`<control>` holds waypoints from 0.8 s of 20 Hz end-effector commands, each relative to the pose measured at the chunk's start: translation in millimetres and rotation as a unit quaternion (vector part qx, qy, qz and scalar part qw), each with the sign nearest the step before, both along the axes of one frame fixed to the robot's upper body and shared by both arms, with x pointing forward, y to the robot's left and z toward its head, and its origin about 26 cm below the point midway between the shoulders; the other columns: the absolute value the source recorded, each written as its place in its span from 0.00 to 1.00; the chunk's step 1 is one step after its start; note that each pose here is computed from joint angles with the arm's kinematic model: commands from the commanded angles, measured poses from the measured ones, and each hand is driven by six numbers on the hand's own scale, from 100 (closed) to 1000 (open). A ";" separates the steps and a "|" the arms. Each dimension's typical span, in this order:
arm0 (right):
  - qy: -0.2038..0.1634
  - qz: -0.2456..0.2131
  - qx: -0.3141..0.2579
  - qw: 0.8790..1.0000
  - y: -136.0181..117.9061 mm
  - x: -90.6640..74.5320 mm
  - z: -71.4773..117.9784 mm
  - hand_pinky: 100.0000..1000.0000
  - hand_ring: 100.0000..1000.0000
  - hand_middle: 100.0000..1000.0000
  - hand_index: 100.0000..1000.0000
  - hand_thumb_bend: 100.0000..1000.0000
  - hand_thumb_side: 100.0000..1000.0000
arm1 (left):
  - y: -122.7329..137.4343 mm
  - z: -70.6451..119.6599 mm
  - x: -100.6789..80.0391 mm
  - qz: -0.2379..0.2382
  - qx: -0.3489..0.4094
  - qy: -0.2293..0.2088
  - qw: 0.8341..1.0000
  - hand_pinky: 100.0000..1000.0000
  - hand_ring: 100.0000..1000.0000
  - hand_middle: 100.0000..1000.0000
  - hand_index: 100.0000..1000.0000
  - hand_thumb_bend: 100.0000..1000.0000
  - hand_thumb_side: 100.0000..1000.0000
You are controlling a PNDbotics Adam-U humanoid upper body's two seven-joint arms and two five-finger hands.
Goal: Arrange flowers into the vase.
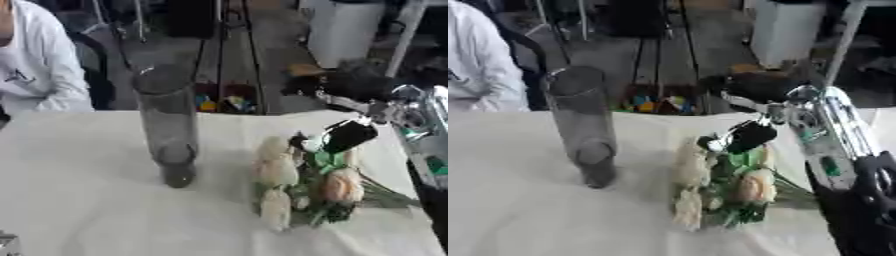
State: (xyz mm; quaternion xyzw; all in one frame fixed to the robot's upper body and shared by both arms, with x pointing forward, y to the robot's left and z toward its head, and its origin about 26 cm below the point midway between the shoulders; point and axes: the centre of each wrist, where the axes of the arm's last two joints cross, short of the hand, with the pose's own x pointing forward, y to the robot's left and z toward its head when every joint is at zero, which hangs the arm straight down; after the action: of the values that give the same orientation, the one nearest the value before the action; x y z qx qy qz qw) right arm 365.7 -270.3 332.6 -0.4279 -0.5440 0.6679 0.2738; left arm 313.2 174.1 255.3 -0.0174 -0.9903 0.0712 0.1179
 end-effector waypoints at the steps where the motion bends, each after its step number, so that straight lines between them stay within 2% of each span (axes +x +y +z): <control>1: -0.011 -0.001 -0.020 1.000 -1.4 -4.2 12.5 1.00 1.00 1.00 1.00 0.35 0.56 | 0.4 6.8 -3.3 -0.001 0.003 -0.013 1.000 0.75 0.85 0.87 0.94 0.00 1.00; 8: -0.009 -0.002 -0.020 1.000 -3.2 -4.8 13.1 1.00 1.00 1.00 1.00 0.34 0.55 | 0.6 6.5 -3.3 -0.001 0.003 -0.013 1.000 0.75 0.85 0.87 0.94 0.00 1.00; 16: -0.004 -0.038 -0.010 0.999 -23.8 -8.6 13.5 1.00 1.00 1.00 1.00 0.34 0.57 | 1.5 6.2 -3.2 0.003 0.003 -0.012 1.000 0.75 0.85 0.87 0.94 0.00 1.00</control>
State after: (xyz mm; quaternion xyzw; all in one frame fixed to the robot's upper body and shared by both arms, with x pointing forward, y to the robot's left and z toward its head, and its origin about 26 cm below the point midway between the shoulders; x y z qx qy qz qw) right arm 363.1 -286.0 332.9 -0.4366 -0.5303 0.6625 0.2986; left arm 313.2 174.1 255.2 -0.0166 -0.9903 0.0711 0.1183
